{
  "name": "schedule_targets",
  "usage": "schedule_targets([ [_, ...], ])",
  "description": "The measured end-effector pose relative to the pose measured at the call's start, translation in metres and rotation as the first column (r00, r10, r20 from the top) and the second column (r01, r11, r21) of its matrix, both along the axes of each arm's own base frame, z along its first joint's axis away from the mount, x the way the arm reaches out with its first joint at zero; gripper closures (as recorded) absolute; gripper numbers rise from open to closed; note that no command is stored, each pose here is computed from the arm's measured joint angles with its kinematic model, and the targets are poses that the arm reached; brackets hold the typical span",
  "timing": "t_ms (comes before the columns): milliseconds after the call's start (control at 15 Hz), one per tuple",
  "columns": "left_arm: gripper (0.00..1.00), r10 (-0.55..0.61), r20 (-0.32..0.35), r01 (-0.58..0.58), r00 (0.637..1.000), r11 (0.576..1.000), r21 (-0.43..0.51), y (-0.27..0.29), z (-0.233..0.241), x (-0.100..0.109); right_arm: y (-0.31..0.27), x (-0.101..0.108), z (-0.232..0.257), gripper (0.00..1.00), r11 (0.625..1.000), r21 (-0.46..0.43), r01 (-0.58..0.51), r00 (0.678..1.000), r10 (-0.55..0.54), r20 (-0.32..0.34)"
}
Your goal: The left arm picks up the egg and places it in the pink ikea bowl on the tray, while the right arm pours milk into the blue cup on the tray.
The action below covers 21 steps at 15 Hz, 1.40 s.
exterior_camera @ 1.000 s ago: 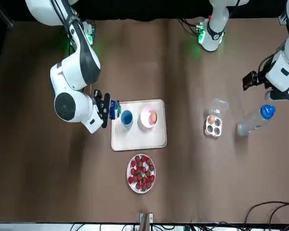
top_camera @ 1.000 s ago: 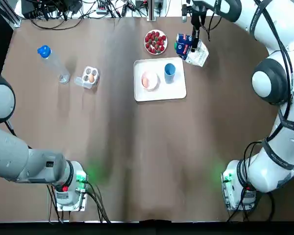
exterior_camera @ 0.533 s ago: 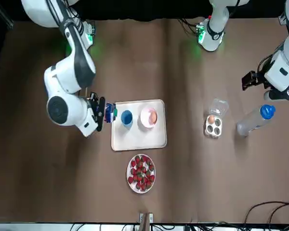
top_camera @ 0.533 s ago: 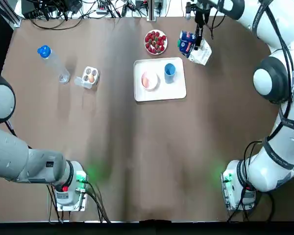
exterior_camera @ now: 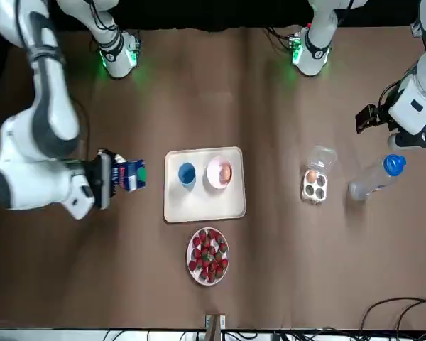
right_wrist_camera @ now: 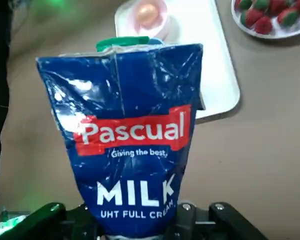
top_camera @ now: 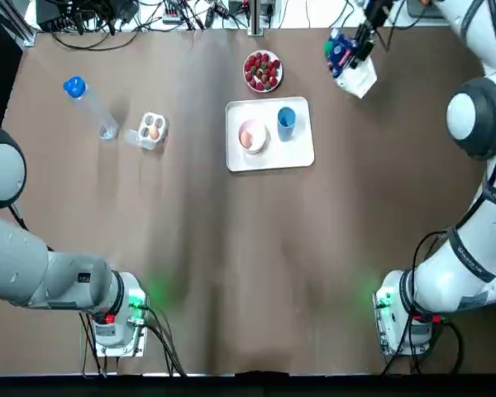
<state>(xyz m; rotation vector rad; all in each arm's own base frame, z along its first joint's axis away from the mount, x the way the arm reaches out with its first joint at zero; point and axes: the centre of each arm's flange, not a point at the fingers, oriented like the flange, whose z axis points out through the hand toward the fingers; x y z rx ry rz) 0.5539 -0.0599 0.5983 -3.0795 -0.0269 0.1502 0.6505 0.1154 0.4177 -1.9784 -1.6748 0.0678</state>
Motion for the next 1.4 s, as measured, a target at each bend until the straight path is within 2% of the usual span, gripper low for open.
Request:
schedule_targets([
  [400,0.0,0.0,0.0,0.0,1.0,1.0,0.0,0.0,0.0,0.0,-0.127,0.008,-0.002,0.7,0.972,0.236,-0.007,0.996,-0.015,0.091],
  [467,0.0,0.0,0.0,0.0,1.0,1.0,0.0,0.0,0.0,0.0,-0.156,0.006,-0.017,0.7,0.958,0.286,-0.007,0.994,-0.024,0.106],
  [600,0.0,0.001,0.0,-0.001,1.0,1.0,0.0,0.0,0.0,0.0,-0.179,0.003,-0.037,0.7,0.942,0.335,-0.001,0.994,-0.037,0.108],
  [1400,0.0,0.001,0.0,-0.001,1.0,1.0,0.0,0.0,0.0,0.0,-0.267,-0.019,-0.119,0.7,0.858,0.509,0.074,0.984,-0.144,0.101],
])
